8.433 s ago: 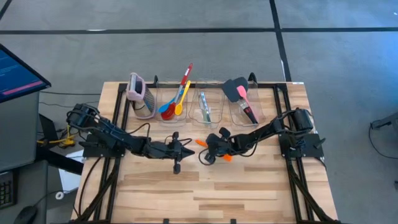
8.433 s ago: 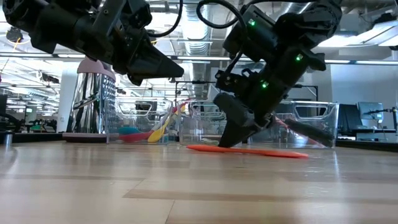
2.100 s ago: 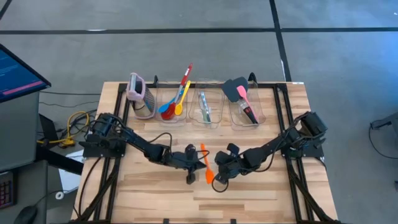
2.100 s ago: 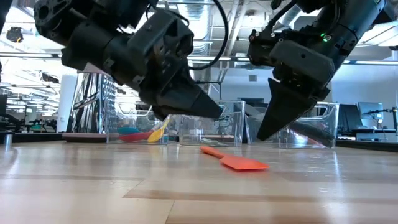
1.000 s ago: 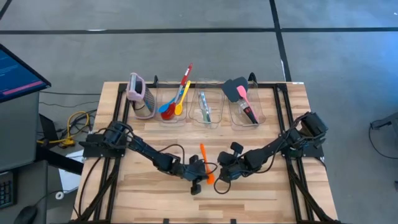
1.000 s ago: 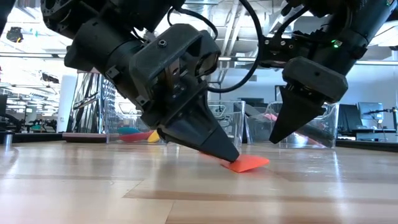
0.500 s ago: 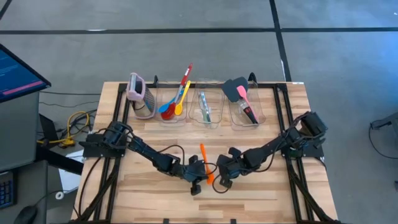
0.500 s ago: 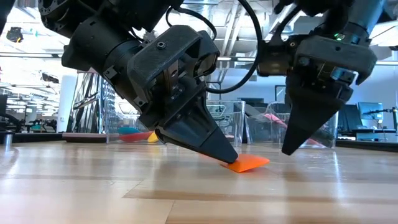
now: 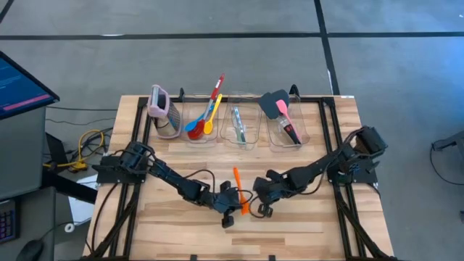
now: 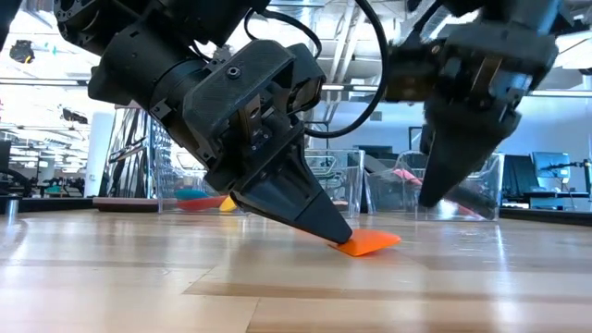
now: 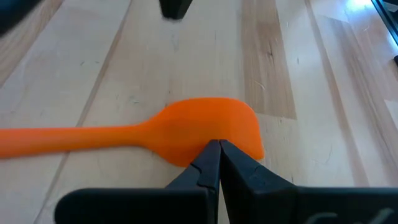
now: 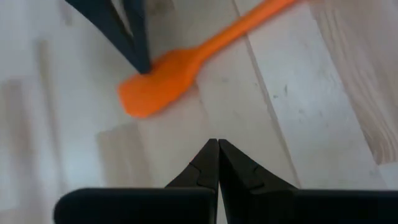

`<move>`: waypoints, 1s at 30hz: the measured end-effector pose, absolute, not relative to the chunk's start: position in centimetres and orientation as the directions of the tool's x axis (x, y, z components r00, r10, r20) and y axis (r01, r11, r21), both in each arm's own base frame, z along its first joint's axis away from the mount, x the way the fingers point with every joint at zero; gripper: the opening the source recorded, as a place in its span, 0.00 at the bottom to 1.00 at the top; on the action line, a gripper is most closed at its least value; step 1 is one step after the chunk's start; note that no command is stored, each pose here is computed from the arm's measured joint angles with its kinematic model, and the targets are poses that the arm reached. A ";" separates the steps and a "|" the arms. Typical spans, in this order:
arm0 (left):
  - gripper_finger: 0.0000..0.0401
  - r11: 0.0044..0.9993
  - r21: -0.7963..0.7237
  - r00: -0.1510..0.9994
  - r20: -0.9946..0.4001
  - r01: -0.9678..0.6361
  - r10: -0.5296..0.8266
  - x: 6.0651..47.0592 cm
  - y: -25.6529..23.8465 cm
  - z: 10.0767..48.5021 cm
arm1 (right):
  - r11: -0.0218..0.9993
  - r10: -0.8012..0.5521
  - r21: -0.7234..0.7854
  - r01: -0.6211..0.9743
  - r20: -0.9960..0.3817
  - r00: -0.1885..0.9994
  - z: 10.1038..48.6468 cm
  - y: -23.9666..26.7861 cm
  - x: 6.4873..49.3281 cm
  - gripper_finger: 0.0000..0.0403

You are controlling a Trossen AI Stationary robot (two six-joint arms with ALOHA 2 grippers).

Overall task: Pick & Place Kitchen Items
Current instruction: Put the orange spatula into the right transparent bin

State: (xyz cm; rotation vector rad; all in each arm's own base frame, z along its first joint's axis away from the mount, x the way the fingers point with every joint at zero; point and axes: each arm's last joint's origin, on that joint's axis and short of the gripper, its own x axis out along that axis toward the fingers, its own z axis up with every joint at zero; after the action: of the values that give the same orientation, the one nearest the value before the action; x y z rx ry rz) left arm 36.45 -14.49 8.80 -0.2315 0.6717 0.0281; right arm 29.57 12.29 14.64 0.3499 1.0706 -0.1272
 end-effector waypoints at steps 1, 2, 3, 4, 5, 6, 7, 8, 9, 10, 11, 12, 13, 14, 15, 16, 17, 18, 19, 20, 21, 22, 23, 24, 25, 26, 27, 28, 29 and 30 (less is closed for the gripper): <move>0.00 0.974 -0.203 0.783 -0.620 -0.100 -0.049 36.5 -14.5 8.8 | 0.932 0.078 0.243 0.270 -0.860 0.505 14.8 12.1 29.1 0.00; 0.00 0.974 -0.203 0.784 -0.620 -0.101 -0.048 36.5 -14.5 8.8 | 0.920 0.089 0.273 0.280 -0.843 0.530 14.9 11.8 28.5 0.00; 0.00 0.974 -0.203 0.783 -0.620 -0.101 -0.048 36.4 -14.5 8.8 | 0.903 0.101 0.311 0.295 -0.823 0.559 14.8 11.5 27.8 0.00; 0.00 0.974 -0.203 0.783 -0.620 -0.101 -0.048 36.4 -14.5 8.8 | 0.882 0.119 0.361 0.302 -0.791 0.600 14.8 11.3 27.2 0.00; 0.00 0.974 -0.203 0.783 -0.620 -0.101 -0.048 36.4 -14.5 8.8 | 0.857 0.140 0.418 0.301 -0.751 0.645 14.7 11.0 26.7 0.00; 0.00 0.974 -0.203 0.783 -0.620 -0.102 -0.047 36.4 -14.5 8.8 | 0.825 0.161 0.481 0.296 -0.703 0.693 14.7 10.8 26.2 0.00; 0.00 0.974 -0.202 0.783 -0.620 -0.101 -0.047 36.4 -14.5 8.8 | 0.786 0.176 0.541 0.298 -0.658 0.732 14.5 10.5 25.7 0.00; 0.00 0.974 -0.202 0.783 -0.620 -0.101 -0.048 36.4 -14.5 8.8 | 0.745 0.184 0.592 0.307 -0.625 0.759 14.3 10.2 25.3 0.00; 0.00 0.974 -0.202 0.783 -0.620 -0.102 -0.047 36.4 -14.5 8.8 | 0.705 0.191 0.634 0.318 -0.601 0.776 14.0 9.9 25.0 0.00; 0.00 0.974 -0.203 0.783 -0.620 -0.102 -0.047 36.4 -14.5 8.8 | 0.671 0.200 0.664 0.330 -0.590 0.782 13.7 9.7 24.9 0.00; 0.00 0.974 -0.203 0.783 -0.620 -0.101 -0.048 36.4 -14.5 8.8 | 0.642 0.196 0.680 0.353 -0.591 0.782 13.5 9.5 24.9 0.00; 0.00 0.974 -0.203 0.783 -0.620 -0.101 -0.048 36.4 -14.5 8.7 | 0.616 0.190 0.691 0.378 -0.596 0.781 13.4 9.2 25.0 0.00; 0.00 0.974 -0.203 0.783 -0.620 -0.101 -0.048 36.4 -14.5 8.7 | 0.589 0.184 0.702 0.399 -0.598 0.780 13.3 9.0 25.2 0.00; 0.00 0.974 -0.203 0.783 -0.620 -0.101 -0.047 36.4 -14.5 8.7 | 0.562 0.192 0.716 0.415 -0.601 0.776 13.1 8.8 25.4 0.00; 0.00 0.974 -0.203 0.783 -0.620 -0.101 -0.048 36.4 -14.5 8.7 | 0.542 0.211 0.724 0.427 -0.609 0.764 12.9 8.5 25.7 0.00; 0.00 0.974 -0.204 0.784 -0.619 -0.101 -0.048 36.4 -14.5 8.7 | 0.531 0.243 0.729 0.431 -0.619 0.747 12.7 8.2 25.9 0.00; 0.00 0.974 -0.204 0.784 -0.619 -0.101 -0.048 36.4 -14.5 8.7 | 0.524 0.282 0.740 0.423 -0.619 0.733 12.7 8.0 26.2 0.00; 0.00 0.974 -0.203 0.784 -0.619 -0.101 -0.048 36.4 -14.5 8.7 | 0.515 0.317 0.754 0.409 -0.610 0.726 12.8 7.9 26.6 0.00; 0.00 0.974 -0.204 0.784 -0.618 -0.101 -0.048 36.4 -14.5 8.7 | 0.505 0.342 0.763 0.403 -0.606 0.719 12.8 7.7 27.0 0.00; 0.00 0.974 -0.204 0.784 -0.618 -0.101 -0.048 36.4 -14.5 8.7 | 0.500 0.359 0.768 0.401 -0.605 0.711 12.7 7.6 27.2 0.00; 0.00 0.974 -0.204 0.784 -0.618 -0.101 -0.048 36.4 -14.5 8.7 | 0.498 0.368 0.768 0.402 -0.608 0.703 12.6 7.4 27.5 0.00; 0.00 0.974 -0.204 0.785 -0.618 -0.101 -0.048 36.4 -14.5 8.7 | 0.503 0.373 0.766 0.401 -0.611 0.698 12.6 7.3 27.8 0.00; 0.00 0.974 -0.205 0.785 -0.618 -0.101 -0.049 36.4 -14.5 8.7 | 0.503 0.376 0.764 0.404 -0.614 0.694 12.5 7.2 28.0 0.01; 0.00 0.974 -0.205 0.785 -0.617 -0.101 -0.049 36.4 -14.5 8.7 | 0.503 0.373 0.758 0.414 -0.623 0.688 12.5 7.0 28.1 0.02; 0.00 0.974 -0.205 0.785 -0.617 -0.101 -0.049 36.4 -14.5 8.7 | 0.502 0.371 0.749 0.433 -0.639 0.674 12.3 6.9 28.2 0.04; 0.00 0.974 -0.205 0.785 -0.617 -0.100 -0.049 36.4 -14.5 8.7 | 0.500 0.377 0.743 0.444 -0.649 0.661 12.1 6.8 28.4 0.07; 0.00 0.974 -0.205 0.786 -0.616 -0.100 -0.049 36.4 -14.5 8.7 | 0.498 0.384 0.736 0.459 -0.661 0.644 11.8 6.6 28.5 0.10; 0.00 0.973 -0.206 0.787 -0.615 -0.100 -0.049 36.4 -14.5 8.7 | 0.495 0.396 0.732 0.469 -0.670 0.628 11.6 6.6 28.5 0.13; 0.00 0.973 -0.206 0.787 -0.615 -0.100 -0.049 36.4 -14.5 8.7 | 0.488 0.407 0.738 0.466 -0.665 0.626 11.6 6.6 28.9 0.16; 0.00 0.974 -0.205 0.787 -0.614 -0.099 -0.050 36.4 -14.5 8.7 | 0.476 0.413 0.744 0.469 -0.660 0.628 11.6 6.5 29.3 0.20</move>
State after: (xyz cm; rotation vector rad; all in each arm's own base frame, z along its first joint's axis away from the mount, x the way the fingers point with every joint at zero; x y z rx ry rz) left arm 36.43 -14.47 8.73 -0.2328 0.6652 0.0268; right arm 29.29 6.52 11.57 1.1206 0.9441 -0.0410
